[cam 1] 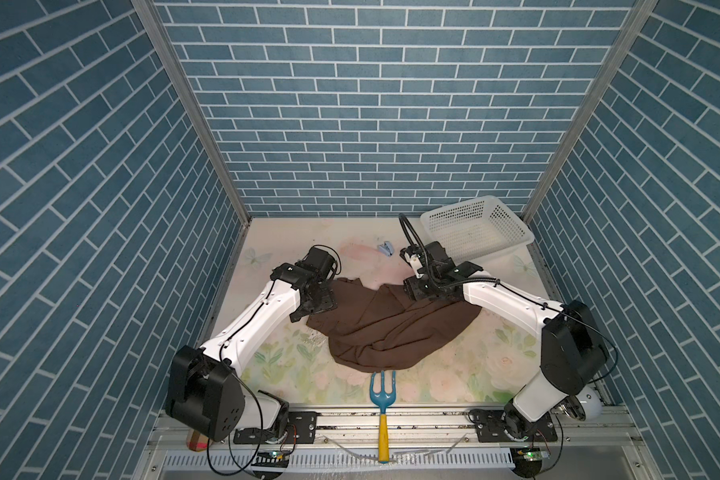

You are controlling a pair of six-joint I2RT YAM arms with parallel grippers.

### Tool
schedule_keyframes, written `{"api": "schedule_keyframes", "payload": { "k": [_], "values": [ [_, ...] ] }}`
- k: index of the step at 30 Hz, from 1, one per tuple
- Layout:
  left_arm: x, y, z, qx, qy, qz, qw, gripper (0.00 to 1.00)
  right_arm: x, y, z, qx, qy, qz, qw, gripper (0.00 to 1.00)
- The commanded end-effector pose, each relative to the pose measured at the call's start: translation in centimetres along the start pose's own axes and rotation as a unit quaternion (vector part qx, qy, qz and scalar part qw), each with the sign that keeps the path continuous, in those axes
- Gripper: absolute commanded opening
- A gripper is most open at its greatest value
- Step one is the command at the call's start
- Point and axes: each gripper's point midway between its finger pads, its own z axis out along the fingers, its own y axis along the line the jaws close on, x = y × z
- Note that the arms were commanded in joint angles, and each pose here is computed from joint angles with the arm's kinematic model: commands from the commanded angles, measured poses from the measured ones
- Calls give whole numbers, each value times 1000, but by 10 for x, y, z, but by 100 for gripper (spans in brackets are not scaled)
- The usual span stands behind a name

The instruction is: Fold and stack the trousers

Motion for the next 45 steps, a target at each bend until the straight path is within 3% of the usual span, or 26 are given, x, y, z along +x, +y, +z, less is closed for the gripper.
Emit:
{"api": "schedule_keyframes", "payload": {
  "k": [1,9,11,13,15,22,27,28,30,31,32,37,42,45],
  "values": [
    [-3,-16,20,27,6,-7,1000,80,16,12,27,-26,19,-20,999,65],
    [-5,-20,63,15,25,-14,999,72,24,13,78,-25,50,-18,998,59],
    [-7,-26,69,25,32,-19,999,53,22,4,86,1,55,-11,998,47],
    [-11,-26,71,23,42,-24,999,17,15,-6,82,26,43,0,999,18],
    [-21,-23,62,14,41,-20,999,0,4,-15,69,45,19,8,999,0],
    [-74,-2,-19,15,-50,-42,998,0,-38,-49,-22,102,-79,17,991,0],
    [-86,14,-59,14,-97,-56,994,0,-57,-62,-99,118,-164,37,979,0],
    [-82,14,-59,19,-93,-58,994,4,-59,-62,-112,118,-177,39,976,0],
    [-69,9,-49,41,-70,-70,994,47,-65,-60,-141,115,-208,35,971,0],
    [-62,4,-42,56,-58,-75,994,63,-66,-60,-150,115,-217,33,969,0],
    [-53,-2,-34,71,-43,-79,993,72,-68,-60,-161,117,-227,33,966,0],
    [-25,-41,-14,103,-15,-44,994,84,-66,-56,-166,103,-229,41,967,0],
    [-14,-103,-5,175,-10,17,984,86,-61,-52,-149,87,-206,54,973,0],
    [-9,-117,11,160,7,34,986,87,-62,-52,-147,83,-210,60,972,0]
  ]
}}
